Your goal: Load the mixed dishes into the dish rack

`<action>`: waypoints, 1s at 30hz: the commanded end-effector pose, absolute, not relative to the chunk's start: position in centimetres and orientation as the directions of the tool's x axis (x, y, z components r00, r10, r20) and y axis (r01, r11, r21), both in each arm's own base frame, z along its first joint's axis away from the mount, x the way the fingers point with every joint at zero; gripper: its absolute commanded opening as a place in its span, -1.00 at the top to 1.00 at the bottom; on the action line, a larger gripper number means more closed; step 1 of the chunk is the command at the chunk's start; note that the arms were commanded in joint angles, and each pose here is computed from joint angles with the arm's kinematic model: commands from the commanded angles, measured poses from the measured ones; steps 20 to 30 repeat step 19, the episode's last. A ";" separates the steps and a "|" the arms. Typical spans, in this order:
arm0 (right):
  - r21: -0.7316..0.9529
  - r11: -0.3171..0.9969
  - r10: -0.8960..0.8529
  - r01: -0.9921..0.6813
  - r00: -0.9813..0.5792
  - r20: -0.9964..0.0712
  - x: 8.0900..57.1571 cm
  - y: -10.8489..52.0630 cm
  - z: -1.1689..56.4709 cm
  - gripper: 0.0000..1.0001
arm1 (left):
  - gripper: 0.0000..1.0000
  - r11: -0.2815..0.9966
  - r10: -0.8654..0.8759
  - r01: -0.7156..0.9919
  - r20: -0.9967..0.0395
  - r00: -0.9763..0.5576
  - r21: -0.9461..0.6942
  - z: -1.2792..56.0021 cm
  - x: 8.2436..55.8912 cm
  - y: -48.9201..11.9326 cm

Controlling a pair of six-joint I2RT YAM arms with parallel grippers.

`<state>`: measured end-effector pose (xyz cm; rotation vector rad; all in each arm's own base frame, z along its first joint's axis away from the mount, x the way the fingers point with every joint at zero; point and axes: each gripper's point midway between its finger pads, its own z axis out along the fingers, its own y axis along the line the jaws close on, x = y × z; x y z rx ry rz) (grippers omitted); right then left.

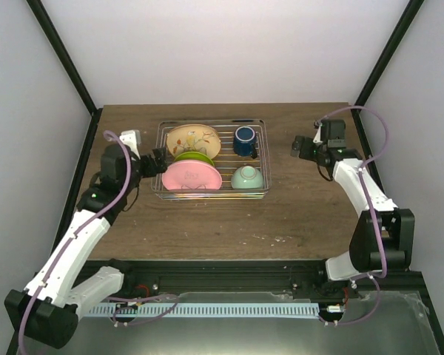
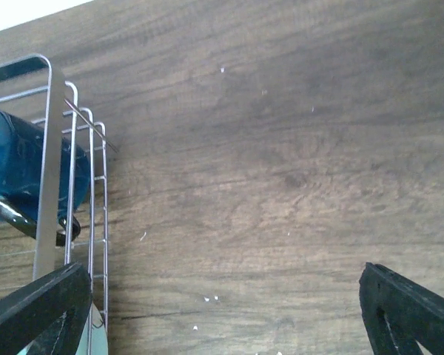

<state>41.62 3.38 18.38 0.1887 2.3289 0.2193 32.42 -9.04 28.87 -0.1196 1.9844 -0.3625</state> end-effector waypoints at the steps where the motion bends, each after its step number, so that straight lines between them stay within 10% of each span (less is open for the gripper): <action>1: 0.310 0.948 0.271 0.071 -0.688 -0.673 41.4 3.7 17.4 -1.00 | -1.00 0.937 -0.288 0.024 -0.811 -0.509 -0.348 25.2 32.0 -9.0; 30: 0.287 0.953 0.269 0.094 -0.700 -0.662 40.9 3.2 15.9 -1.00 | -0.99 0.931 -0.361 -0.132 -0.797 -0.484 -0.341 24.8 30.8 -6.2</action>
